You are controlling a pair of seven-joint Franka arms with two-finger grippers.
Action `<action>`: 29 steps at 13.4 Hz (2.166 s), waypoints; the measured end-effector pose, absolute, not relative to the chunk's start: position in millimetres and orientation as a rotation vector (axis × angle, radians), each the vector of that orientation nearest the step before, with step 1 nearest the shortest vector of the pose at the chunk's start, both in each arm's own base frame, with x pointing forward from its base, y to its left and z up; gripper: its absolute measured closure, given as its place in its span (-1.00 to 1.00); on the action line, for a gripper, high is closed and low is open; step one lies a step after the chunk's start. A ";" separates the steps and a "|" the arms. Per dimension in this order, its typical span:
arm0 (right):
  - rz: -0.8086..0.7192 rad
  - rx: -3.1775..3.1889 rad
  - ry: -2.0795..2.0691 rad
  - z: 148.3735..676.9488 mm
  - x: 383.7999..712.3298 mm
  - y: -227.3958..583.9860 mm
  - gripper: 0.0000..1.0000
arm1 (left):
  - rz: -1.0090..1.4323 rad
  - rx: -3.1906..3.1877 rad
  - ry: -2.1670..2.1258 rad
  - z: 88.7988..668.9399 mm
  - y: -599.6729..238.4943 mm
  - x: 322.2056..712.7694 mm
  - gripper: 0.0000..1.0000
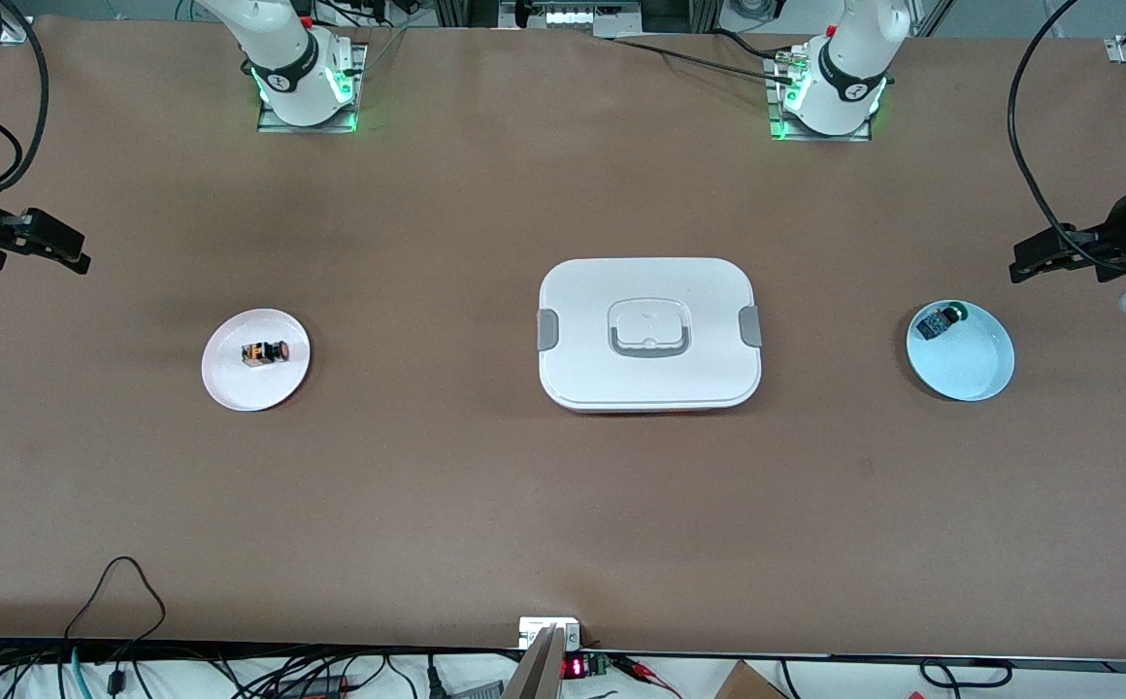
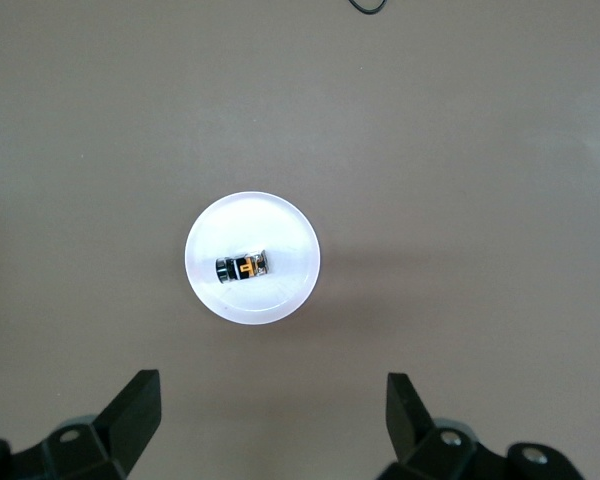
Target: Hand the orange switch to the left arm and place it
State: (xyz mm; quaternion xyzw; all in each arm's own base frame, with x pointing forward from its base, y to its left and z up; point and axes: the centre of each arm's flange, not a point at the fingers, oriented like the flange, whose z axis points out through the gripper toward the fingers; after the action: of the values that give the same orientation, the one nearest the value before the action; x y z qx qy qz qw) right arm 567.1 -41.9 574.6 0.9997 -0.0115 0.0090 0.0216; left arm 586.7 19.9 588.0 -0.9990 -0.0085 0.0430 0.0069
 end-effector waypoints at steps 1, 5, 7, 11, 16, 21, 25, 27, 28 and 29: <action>0.023 3.098 -0.034 574.4 566.9 -41.3 -1.00 | 0.134 -3.125 -0.027 588.0 19.9 586.7 -1.00; 0.010 3.098 -0.041 575.2 566.2 -41.3 -1.00 | 0.121 -3.125 -0.027 591.1 20.0 587.2 -1.00; -0.001 3.098 -0.040 572.4 567.1 -40.9 -1.00 | 0.111 -3.126 -0.028 594.0 20.3 587.5 -1.00; -0.061 3.095 -0.038 555.9 572.2 -40.2 -1.00 | 0.107 -3.126 -0.029 595.4 20.6 587.6 -1.00; -0.201 3.082 0.004 516.8 583.1 -23.6 -1.00 | 0.105 -3.126 -0.029 595.9 20.7 587.7 -1.00; -0.351 3.057 0.019 455.7 600.1 -16.9 -1.00 | 0.104 -3.126 -0.029 596.1 20.8 587.7 -1.00; -0.435 3.040 0.049 394.4 615.4 -3.1 -1.00 | 0.103 -3.126 -0.030 596.4 20.9 587.7 -1.00; -0.446 3.052 0.059 362.4 618.9 5.5 -1.00 | 0.103 -3.126 -0.030 596.4 21.0 587.7 -1.00; -0.444 3.054 0.062 348.2 618.0 7.4 -1.00 | 0.103 -3.126 -0.030 596.4 21.0 587.7 -1.00; -0.438 3.055 0.069 335.5 616.5 8.4 -1.00 | 0.103 -3.126 -0.030 596.4 21.0 587.7 -1.00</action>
State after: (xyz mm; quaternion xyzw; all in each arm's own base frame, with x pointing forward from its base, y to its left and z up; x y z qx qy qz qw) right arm 616.5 8.4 335.5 0.9892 0.0224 -0.1419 0.0275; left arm 587.7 21.0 596.4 -0.9994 -0.0095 0.0330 0.0071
